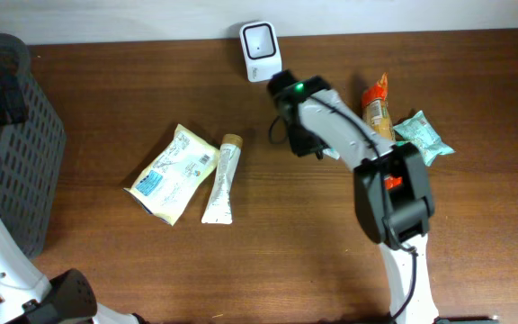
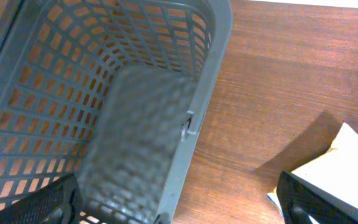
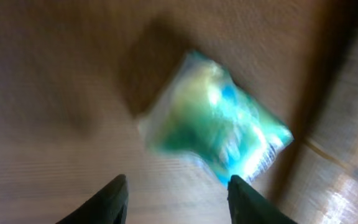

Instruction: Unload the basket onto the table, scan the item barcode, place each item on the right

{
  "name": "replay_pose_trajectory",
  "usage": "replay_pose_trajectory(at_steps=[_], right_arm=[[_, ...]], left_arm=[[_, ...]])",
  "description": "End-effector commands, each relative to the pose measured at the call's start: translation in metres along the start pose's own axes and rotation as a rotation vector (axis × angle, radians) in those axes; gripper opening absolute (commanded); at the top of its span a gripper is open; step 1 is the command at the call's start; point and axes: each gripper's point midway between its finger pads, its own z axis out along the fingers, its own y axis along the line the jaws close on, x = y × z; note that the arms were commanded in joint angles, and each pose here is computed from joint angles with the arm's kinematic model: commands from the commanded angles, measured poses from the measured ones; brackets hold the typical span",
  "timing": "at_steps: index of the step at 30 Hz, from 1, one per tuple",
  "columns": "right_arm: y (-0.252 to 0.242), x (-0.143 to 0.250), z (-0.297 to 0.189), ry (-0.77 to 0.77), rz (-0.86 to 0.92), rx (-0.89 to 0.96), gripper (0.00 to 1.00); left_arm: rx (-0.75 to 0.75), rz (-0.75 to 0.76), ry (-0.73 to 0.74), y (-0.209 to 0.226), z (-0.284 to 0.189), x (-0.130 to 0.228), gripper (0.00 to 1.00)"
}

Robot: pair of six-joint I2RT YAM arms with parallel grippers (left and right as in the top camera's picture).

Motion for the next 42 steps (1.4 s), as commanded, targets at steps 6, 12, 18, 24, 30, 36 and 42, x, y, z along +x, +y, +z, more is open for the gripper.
replay_pose_trajectory(at_steps=[6,12,18,24,30,36,42], right_arm=[[-0.001,-0.072,-0.002,-0.141,0.297,-0.414,0.34],[-0.012,-0.064,0.015,-0.133,0.307,-0.328,0.34],[0.035,-0.038,0.009,-0.064,0.057,-0.532,0.33],[0.045,0.03,0.004,0.176,-0.084,-0.491,0.33],[0.014,0.037,-0.011,0.216,-0.07,-0.423,0.3],[-0.019,0.0,-0.093,-0.046,-0.074,-0.423,0.31],[-0.043,0.011,-0.038,0.03,-0.122,-0.518,0.4]], left_arm=[[-0.001,-0.019,-0.004,0.002,-0.001,0.0,0.99],[-0.001,-0.019,-0.004,0.002,-0.001,0.0,0.99],[-0.001,-0.019,-0.004,0.002,-0.001,0.0,0.99],[-0.001,-0.019,-0.004,0.002,-0.001,0.0,0.99],[-0.001,-0.019,-0.004,0.002,-0.001,0.0,0.99],[-0.001,-0.019,-0.004,0.002,-0.001,0.0,0.99],[-0.001,-0.019,-0.004,0.002,-0.001,0.0,0.99]])
